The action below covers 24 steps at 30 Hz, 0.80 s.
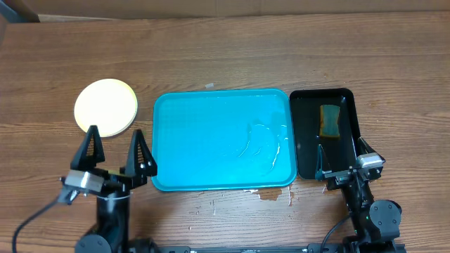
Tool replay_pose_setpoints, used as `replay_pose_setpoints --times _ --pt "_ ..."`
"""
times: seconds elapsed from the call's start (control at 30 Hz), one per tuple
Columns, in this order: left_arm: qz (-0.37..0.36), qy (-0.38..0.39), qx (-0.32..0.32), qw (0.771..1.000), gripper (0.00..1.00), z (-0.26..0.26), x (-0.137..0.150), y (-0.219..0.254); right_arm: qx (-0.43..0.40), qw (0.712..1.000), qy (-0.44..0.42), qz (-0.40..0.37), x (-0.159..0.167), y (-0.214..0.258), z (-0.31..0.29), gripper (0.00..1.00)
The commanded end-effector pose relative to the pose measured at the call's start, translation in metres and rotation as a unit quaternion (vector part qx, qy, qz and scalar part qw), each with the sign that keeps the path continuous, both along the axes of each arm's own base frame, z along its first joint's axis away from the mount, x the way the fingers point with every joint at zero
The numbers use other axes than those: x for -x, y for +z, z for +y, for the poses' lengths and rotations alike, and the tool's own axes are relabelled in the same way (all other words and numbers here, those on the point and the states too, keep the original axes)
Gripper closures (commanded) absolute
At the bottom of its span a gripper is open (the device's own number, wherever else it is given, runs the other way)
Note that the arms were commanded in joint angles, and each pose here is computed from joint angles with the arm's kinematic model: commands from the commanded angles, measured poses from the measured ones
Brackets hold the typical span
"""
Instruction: Clean dirty plates on tray and stack at the side
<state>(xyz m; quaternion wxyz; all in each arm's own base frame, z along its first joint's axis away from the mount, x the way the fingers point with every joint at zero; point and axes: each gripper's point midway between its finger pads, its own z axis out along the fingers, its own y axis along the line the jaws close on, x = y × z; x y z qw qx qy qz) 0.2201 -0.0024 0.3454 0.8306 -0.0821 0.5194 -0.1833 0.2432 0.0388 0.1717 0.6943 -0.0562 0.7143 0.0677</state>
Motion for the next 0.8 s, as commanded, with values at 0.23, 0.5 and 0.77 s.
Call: replay_pose_setpoints --times 0.23,0.5,0.77 --pt "0.002 0.061 0.051 0.997 0.0 0.023 0.001 -0.054 0.002 1.0 -0.001 -0.003 0.0 -0.001 0.0 0.0" --pt "0.108 0.07 0.04 0.991 0.0 0.024 -0.018 -0.111 0.002 1.0 -0.001 -0.003 0.0 -0.001 0.0 0.0" --pt "0.241 0.07 -0.033 0.968 0.0 0.018 -0.026 -0.176 0.002 1.0 -0.001 -0.003 0.0 -0.001 0.0 0.0"
